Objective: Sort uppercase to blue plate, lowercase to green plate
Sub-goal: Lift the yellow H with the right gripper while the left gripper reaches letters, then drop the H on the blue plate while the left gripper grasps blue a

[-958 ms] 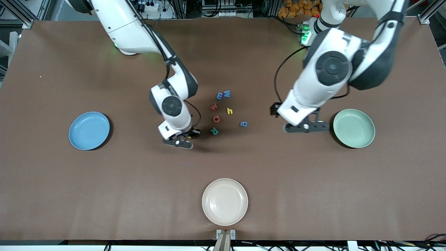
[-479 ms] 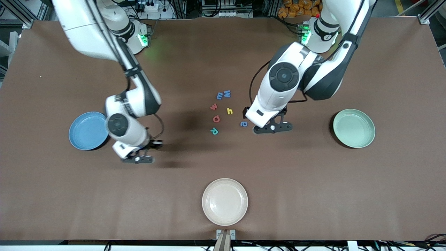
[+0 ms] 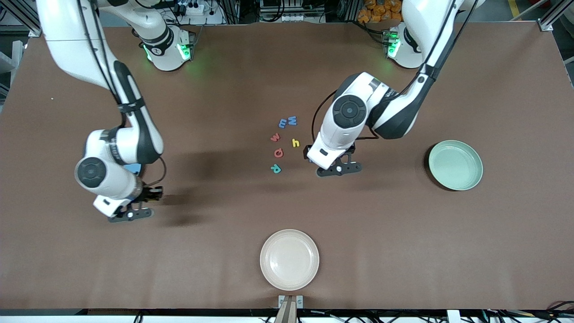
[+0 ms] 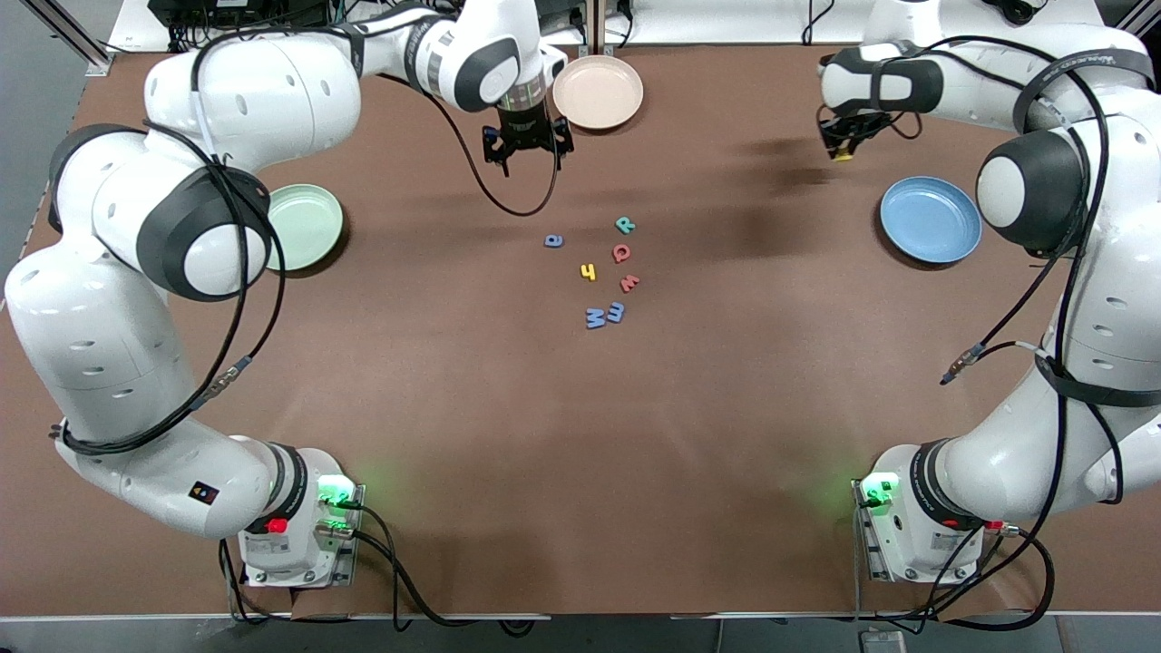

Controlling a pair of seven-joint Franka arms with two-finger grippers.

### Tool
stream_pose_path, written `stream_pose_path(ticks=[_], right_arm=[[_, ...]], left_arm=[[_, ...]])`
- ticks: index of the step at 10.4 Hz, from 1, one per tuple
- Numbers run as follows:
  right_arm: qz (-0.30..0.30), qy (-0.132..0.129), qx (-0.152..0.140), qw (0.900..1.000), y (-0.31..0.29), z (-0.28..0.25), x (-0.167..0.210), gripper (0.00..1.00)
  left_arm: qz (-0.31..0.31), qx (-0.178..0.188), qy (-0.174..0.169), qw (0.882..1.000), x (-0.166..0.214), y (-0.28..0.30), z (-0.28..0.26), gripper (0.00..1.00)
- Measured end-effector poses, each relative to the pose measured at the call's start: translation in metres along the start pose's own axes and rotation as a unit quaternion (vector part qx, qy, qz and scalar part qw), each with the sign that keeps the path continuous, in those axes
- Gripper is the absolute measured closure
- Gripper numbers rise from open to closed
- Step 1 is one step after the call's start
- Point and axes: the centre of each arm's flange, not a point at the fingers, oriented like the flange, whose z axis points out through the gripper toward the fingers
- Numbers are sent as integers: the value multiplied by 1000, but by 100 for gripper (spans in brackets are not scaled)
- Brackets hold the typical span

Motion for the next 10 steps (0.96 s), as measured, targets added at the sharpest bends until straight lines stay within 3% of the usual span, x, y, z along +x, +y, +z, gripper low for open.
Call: stream_pose_path(ticks=[5,10], right_arm=[[-64,-14,1,998,108,7,-30,64],[-69,-60,16,996,122,36,-64,64]], left_arm=[[11,-11,3,1000,-11,9,59,0],[63,23,23,997,-28,23,96,0]])
